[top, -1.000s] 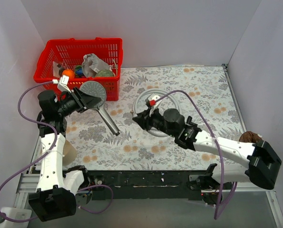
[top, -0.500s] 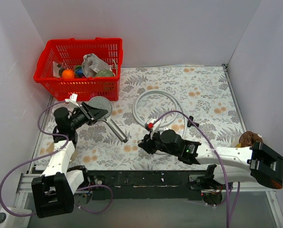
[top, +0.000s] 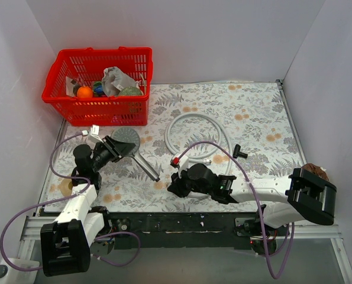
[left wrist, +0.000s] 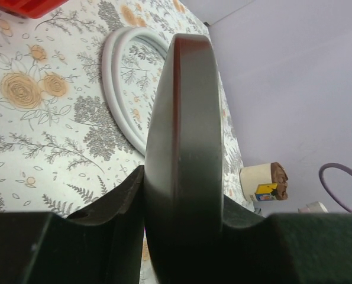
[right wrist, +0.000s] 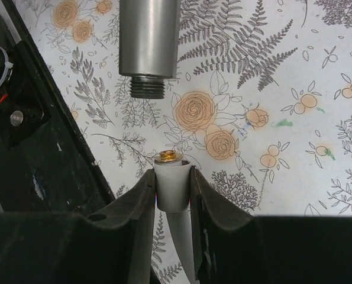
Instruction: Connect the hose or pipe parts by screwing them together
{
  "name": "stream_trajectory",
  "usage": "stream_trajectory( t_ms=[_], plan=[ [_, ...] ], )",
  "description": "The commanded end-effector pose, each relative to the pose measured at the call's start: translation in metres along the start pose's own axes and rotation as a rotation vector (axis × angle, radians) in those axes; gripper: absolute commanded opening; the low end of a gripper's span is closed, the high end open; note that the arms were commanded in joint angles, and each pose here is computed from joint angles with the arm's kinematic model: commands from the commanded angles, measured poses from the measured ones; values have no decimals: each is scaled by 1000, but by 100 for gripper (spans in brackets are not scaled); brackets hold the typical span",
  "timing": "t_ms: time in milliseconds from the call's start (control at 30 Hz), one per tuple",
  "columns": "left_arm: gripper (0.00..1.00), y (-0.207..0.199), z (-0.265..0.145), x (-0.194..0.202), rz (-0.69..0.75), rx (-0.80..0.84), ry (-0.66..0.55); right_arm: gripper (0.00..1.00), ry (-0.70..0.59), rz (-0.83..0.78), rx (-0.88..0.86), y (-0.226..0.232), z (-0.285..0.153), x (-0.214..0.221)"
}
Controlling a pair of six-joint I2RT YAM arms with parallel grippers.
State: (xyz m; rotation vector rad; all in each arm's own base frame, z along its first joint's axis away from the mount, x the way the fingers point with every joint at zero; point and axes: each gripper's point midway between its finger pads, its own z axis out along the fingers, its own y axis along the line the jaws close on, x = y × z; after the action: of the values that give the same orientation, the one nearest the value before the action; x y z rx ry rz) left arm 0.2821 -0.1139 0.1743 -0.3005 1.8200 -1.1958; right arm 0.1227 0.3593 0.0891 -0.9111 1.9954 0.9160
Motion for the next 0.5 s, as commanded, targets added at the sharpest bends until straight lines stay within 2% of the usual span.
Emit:
stream_trajectory(
  t_ms=[0, 467],
  plan=[
    [0, -4, 1, -11, 115, 23, -86, 1, -101, 37, -94, 28, 7, -40],
    [0, 1, 2, -6, 97, 14, -84, 1, -117, 37, -117, 38, 29, -55]
  ],
)
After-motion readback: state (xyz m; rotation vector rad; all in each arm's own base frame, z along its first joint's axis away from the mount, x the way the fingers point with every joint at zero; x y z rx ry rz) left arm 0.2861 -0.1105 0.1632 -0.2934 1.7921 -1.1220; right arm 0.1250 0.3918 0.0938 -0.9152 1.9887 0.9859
